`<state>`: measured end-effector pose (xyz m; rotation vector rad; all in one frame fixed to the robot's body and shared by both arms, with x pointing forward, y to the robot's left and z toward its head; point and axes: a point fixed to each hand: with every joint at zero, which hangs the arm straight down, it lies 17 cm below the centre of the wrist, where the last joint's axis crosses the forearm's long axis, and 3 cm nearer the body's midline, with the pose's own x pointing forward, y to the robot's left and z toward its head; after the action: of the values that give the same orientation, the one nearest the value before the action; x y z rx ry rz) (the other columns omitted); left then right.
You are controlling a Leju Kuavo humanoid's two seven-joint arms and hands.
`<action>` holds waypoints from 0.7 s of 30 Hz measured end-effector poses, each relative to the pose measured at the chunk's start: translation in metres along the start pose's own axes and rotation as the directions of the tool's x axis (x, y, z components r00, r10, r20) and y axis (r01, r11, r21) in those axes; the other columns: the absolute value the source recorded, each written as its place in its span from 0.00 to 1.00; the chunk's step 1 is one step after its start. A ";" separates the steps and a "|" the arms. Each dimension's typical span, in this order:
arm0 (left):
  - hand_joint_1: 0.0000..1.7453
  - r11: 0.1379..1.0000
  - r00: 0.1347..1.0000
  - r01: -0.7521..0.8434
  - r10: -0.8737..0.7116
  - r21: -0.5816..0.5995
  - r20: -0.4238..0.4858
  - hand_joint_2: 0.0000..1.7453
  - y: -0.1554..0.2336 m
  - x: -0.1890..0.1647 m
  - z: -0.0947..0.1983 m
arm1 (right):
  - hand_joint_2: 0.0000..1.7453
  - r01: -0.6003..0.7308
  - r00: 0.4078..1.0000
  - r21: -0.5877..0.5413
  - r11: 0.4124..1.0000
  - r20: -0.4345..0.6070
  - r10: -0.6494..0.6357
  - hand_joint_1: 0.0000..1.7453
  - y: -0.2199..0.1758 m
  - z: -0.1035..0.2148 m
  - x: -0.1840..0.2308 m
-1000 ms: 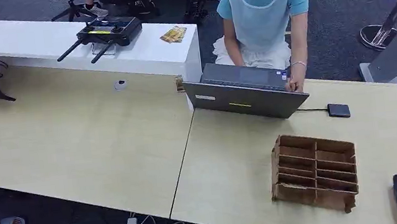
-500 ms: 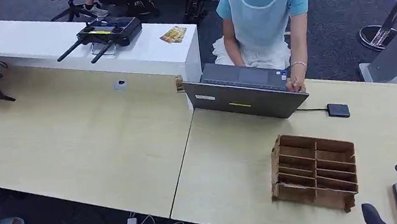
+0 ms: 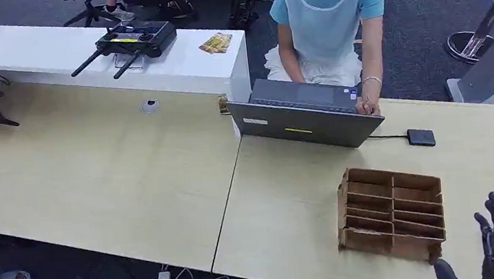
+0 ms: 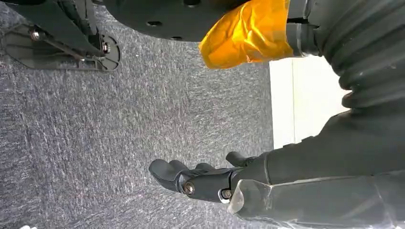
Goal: Pass the card to the sensor for recognition and then transmit it.
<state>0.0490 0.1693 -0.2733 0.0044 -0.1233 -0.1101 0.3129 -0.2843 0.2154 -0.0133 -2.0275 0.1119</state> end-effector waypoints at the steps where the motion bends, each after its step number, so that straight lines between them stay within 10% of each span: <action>1: 0.00 1.000 1.000 0.002 -0.002 0.000 -0.001 1.00 0.000 0.000 0.000 | 1.00 0.008 1.000 -0.009 1.000 -0.001 -0.008 0.00 -0.001 0.000 0.000; 21: 0.00 1.000 1.000 0.001 -0.001 0.002 -0.002 1.00 0.001 -0.001 0.000 | 1.00 0.100 0.995 -0.104 0.989 0.018 -0.099 0.00 -0.010 0.000 0.003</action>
<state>0.0485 0.1698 -0.2735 0.0070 -0.1215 -0.1112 0.3121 -0.2941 0.2194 0.0224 -2.0409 -0.0579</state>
